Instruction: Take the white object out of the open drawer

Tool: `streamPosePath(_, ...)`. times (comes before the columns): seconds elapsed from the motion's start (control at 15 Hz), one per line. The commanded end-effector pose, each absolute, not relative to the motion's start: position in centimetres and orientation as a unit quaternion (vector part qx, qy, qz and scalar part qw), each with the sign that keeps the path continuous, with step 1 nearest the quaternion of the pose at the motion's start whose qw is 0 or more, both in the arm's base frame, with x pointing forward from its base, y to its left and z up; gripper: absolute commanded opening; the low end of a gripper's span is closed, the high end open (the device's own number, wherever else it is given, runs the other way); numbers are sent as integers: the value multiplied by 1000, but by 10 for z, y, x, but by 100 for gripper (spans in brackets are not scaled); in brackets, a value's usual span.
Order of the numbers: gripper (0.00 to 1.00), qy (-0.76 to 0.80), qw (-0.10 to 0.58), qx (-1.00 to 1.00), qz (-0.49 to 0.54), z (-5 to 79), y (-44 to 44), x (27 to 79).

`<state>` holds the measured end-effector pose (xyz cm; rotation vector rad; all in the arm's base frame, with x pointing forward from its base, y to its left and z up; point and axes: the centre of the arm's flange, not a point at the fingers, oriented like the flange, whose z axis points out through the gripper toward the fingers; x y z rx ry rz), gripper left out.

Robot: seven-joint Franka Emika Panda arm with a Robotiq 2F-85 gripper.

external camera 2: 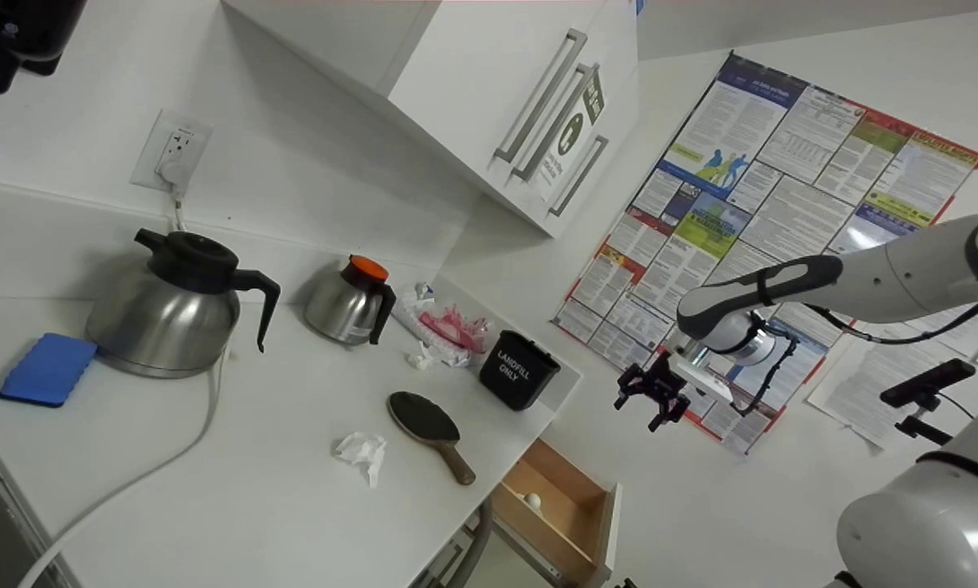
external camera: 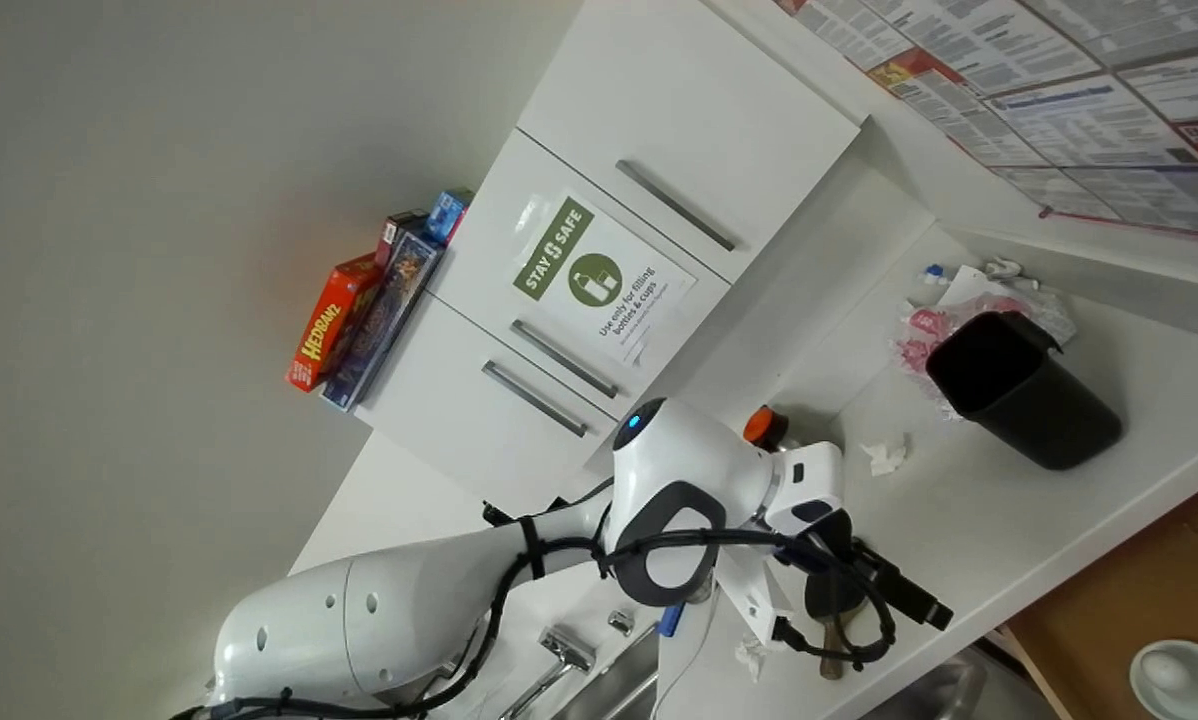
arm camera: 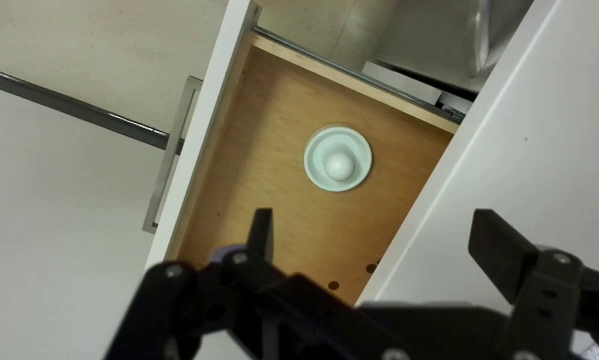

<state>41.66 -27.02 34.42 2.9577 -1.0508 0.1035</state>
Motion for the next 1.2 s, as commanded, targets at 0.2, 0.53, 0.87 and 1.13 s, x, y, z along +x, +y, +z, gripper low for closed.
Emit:
streamPosePath(0.2,100,-332,1,943,35,346,-268,420)
streamPosePath(0.53,100,-303,17,953,15,317,-288,442)
streamPosePath(0.87,100,-198,40,979,-23,243,-320,467)
streamPosePath(1.13,100,-167,62,984,-9,185,-335,478)
